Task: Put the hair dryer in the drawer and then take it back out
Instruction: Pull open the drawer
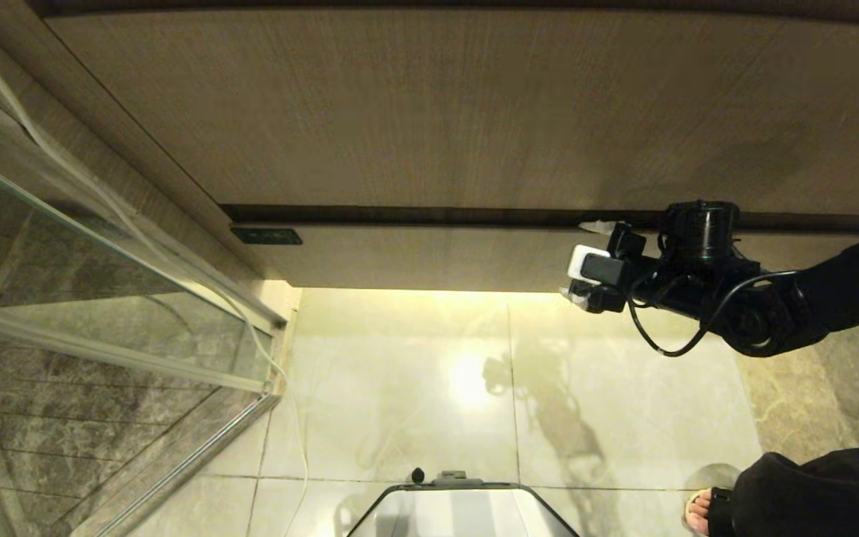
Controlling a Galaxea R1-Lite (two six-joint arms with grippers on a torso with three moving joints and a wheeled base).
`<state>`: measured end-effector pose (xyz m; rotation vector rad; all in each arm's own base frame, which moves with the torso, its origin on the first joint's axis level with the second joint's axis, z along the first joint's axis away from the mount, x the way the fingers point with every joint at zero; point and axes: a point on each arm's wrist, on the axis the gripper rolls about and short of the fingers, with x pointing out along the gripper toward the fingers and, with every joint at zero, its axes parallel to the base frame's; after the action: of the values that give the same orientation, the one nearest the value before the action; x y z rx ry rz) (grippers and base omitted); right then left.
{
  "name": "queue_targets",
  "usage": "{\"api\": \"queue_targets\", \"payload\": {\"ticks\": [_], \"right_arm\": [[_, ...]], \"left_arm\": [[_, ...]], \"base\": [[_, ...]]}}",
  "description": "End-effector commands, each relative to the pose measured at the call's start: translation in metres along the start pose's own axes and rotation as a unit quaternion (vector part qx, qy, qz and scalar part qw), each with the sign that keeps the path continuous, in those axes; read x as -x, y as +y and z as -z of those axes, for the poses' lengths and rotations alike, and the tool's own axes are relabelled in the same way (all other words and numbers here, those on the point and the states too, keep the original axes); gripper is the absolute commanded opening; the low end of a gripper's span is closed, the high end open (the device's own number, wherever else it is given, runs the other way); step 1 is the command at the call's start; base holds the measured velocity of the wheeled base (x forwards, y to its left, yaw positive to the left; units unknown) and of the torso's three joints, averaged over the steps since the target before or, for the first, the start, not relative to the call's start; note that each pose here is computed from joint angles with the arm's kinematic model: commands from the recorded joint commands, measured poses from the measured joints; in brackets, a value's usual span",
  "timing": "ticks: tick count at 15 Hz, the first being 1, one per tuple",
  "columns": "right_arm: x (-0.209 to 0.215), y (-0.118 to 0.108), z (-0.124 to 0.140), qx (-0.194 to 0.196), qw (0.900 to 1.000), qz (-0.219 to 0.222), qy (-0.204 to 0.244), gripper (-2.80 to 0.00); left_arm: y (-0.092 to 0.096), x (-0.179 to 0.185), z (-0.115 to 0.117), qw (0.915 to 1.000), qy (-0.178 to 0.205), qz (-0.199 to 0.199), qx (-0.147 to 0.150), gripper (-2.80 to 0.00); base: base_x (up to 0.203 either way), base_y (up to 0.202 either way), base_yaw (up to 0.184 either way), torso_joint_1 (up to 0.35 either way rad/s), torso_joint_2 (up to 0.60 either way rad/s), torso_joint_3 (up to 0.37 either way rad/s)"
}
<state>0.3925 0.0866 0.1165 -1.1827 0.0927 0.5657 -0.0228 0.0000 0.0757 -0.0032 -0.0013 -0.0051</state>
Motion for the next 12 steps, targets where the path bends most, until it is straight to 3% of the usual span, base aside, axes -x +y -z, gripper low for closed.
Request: {"api": "queue_targets", "payload": {"ticks": [1, 10, 12], "right_arm": [[0.007, -0.001, -0.001, -0.014, 1.0, -0.017, 0.012, 0.0], [0.029, -0.003, -0.005, -0.029, 0.997, -0.023, 0.061, 0.0], [0.038, -0.002, -0.005, -0.029, 0.995, -0.02, 0.09, 0.0]], "left_arm": [[0.0, 0.0, 0.0, 1.0, 0.0, 0.0, 0.001, -2.8], [0.0, 0.0, 0.0, 1.0, 0.0, 0.0, 0.001, -2.8], [0.0, 0.0, 0.0, 1.0, 0.0, 0.0, 0.0, -2.8]], "base": [[0.0, 0.0, 0.0, 0.0, 0.0, 0.0], [0.0, 0.0, 0.0, 0.0, 0.0, 0.0], [0.0, 0.0, 0.0, 0.0, 0.0, 0.0]]}}
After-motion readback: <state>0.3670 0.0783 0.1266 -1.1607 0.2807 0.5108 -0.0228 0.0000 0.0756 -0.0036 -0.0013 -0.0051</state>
